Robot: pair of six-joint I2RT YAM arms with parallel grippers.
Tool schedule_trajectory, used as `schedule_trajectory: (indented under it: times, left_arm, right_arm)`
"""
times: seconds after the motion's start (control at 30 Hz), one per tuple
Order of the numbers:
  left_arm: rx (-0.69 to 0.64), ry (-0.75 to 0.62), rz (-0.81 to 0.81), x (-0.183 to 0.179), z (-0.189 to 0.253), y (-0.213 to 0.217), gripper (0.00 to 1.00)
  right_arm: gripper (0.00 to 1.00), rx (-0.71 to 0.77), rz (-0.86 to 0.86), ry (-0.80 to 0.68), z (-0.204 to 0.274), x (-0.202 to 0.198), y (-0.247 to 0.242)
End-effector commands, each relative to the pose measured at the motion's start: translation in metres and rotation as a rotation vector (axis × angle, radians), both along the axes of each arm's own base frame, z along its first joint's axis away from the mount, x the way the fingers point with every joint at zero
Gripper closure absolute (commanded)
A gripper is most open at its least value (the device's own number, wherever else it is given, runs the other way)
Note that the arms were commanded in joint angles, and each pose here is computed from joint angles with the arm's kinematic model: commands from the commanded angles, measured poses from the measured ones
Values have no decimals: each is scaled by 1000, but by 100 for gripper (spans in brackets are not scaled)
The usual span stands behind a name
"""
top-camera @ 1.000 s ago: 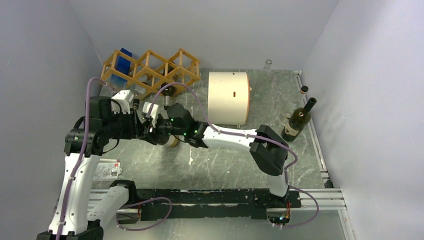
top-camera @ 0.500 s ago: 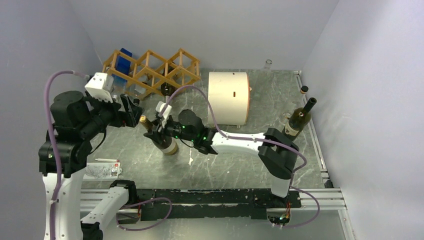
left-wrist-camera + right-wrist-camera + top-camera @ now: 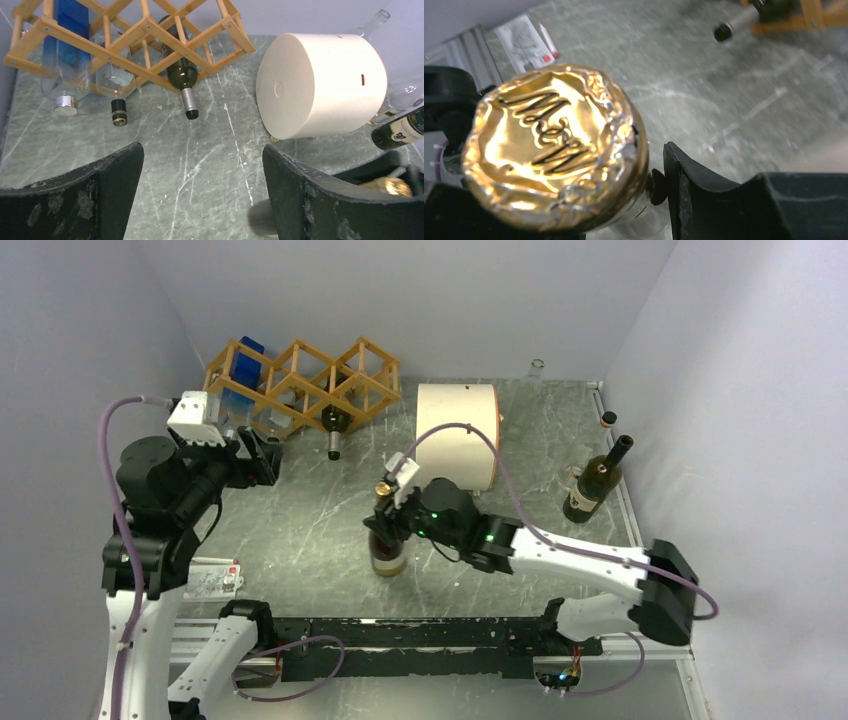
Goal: Take the wine bottle off the wine rack
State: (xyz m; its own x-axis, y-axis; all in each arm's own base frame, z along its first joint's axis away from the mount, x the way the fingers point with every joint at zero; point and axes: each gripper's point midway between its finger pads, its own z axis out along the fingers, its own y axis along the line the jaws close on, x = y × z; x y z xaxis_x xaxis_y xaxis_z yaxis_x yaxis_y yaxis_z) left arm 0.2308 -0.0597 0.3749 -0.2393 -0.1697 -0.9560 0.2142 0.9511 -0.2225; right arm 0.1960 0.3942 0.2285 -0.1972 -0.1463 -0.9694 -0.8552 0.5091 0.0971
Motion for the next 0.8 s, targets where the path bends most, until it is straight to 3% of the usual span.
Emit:
schedule_trajectory:
  times: [0.0,0.3,0.5,0.77]
  left_arm:
    - [-37,-35,-21,23,4,-9,10]
    - [-73,-63,-87,66,5,-26,10]
    - [-64,-96,-108,95,11,-31,12]
    - [2,-75,-33,112,-24,-17,14]
  right_arm:
    - [100,218,-145,-56,94,0,-50]
    - [100,154,-441,4,98,-5,-163]
    - [100,57,-707,-59,102,9,-231]
    - [100,-67,-1021,-200,123,28,-285]
